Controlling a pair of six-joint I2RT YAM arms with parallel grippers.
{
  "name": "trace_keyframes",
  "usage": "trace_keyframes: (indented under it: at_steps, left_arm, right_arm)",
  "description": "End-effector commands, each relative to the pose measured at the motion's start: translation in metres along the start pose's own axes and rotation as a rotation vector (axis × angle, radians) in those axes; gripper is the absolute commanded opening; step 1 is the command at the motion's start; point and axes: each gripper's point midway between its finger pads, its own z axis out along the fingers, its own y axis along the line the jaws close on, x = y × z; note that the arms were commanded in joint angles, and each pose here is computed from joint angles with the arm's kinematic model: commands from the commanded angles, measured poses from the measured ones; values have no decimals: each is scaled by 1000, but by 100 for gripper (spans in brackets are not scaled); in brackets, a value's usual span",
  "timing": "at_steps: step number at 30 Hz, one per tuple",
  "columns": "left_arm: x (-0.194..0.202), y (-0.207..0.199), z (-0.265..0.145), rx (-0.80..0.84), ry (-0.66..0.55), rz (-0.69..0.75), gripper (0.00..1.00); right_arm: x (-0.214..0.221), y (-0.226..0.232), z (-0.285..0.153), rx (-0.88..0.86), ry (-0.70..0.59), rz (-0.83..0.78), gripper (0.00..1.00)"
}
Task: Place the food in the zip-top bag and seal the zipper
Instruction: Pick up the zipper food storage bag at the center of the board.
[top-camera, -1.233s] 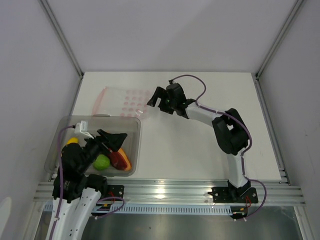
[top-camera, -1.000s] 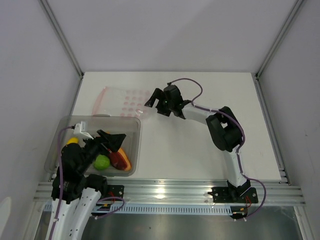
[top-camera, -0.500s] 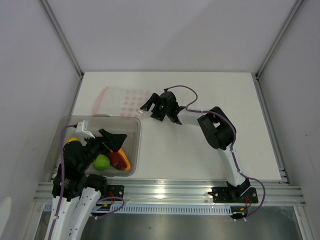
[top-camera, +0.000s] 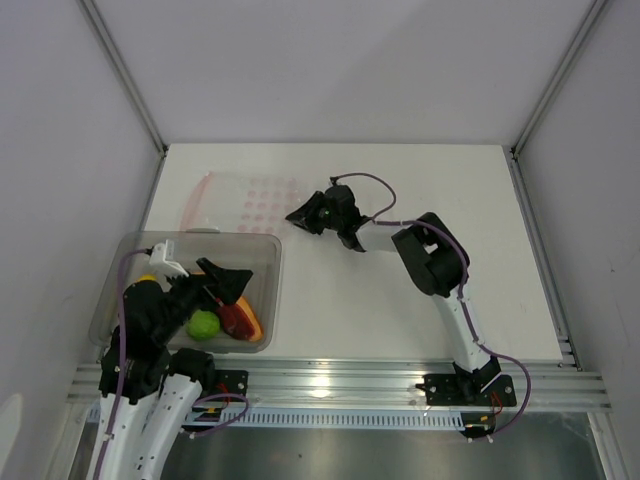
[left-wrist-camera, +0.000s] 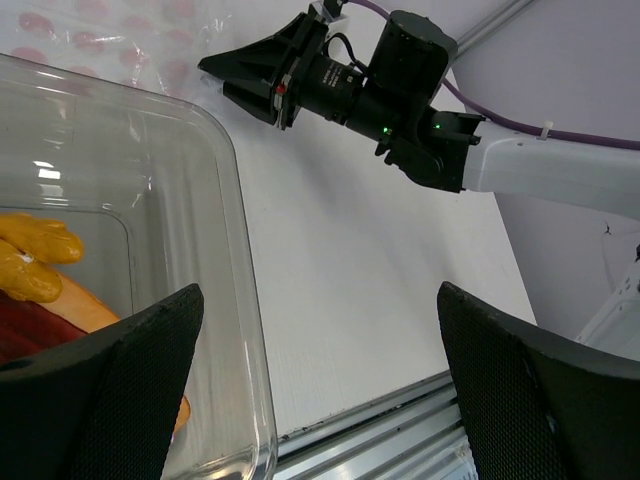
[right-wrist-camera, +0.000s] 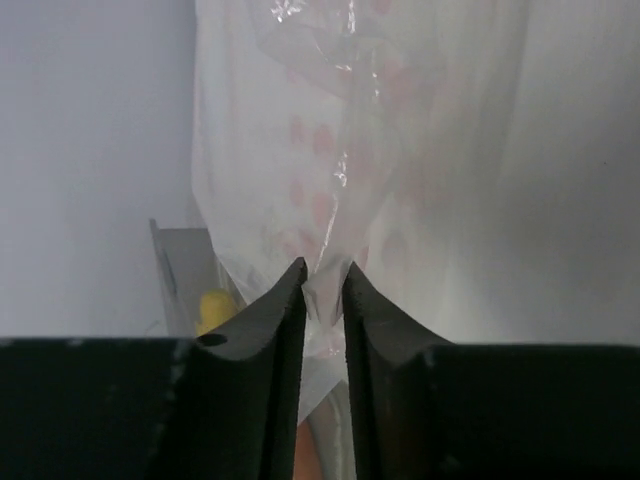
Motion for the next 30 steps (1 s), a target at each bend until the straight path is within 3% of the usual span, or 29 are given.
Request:
trace_keyframes:
  at_steps: [1,4,10,18,30]
  left_arm:
    - [-10,-10,-11,15,-8,32,100]
    - [-12,-12,-16,7,-8,38,99]
    - [-17,-17,-23,-5,1,30,99]
    - [-19,-26,-31,15,1,-7,99]
    - [-25,-51,-19,132,21,-63,94]
  right_arm:
    - [-10,16,1,-97,-18,19,21]
    - [-20,32,-7,-139,-18,24,0]
    - [-45,62,-46,-187,-50,-2,0]
    - [-65,114,-143,-281,-73,-134,0]
    - [-67,111,-304,-230,-79,-376,0]
